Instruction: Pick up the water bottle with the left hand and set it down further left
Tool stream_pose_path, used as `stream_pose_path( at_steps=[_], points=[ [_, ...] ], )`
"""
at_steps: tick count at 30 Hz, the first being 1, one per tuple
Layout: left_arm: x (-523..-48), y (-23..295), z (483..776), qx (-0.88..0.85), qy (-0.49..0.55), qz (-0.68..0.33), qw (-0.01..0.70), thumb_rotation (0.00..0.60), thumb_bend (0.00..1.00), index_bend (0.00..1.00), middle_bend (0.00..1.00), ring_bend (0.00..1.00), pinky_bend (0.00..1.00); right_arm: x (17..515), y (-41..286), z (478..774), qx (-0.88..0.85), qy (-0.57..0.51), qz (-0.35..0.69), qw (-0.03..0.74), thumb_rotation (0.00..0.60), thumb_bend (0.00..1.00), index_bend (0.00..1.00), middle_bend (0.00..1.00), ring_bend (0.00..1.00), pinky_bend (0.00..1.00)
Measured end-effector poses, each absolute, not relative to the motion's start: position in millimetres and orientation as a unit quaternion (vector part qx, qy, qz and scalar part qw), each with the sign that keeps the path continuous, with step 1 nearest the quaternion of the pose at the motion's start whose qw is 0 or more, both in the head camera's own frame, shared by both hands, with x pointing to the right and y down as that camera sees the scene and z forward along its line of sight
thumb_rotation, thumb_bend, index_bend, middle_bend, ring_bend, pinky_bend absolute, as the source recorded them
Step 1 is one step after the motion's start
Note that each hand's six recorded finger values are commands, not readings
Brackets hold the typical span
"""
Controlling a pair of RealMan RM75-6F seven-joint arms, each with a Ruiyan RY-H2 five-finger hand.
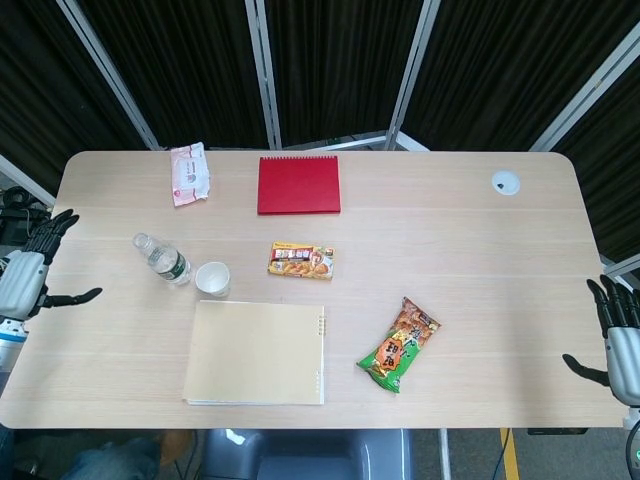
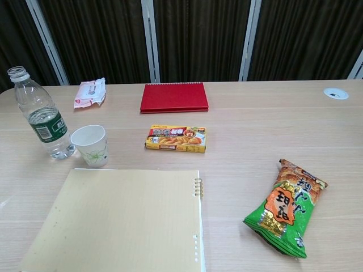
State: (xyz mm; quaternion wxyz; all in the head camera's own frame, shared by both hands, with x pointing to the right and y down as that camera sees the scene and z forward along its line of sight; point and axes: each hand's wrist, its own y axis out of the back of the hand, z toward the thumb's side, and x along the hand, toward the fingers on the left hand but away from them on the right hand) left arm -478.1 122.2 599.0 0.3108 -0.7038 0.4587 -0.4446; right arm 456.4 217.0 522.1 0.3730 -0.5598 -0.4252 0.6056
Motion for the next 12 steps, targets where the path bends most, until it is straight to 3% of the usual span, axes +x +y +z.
stream_pose_path(
  at_steps=[6,12],
  points=[
    [-463.9,149.2,573.4,-0.630,0.404,-0.520,0.411,0.600,0.00,0.00,0.00,0.00,0.00,456.5,215.8,518.7,-0.559,-0.421,0.604,0.381,0.600,0.00,0.00,0.00,0.00,0.00],
    [-434.7,182.4,551.7,-0.600,0.393,-0.571,0.400,0.600,0.00,0.00,0.00,0.00,0.00,456.9,216.3,512.0,-0.557,-0.428,0.595,0.390,0.600,0.00,0.00,0.00,0.00,0.00]
  ],
)
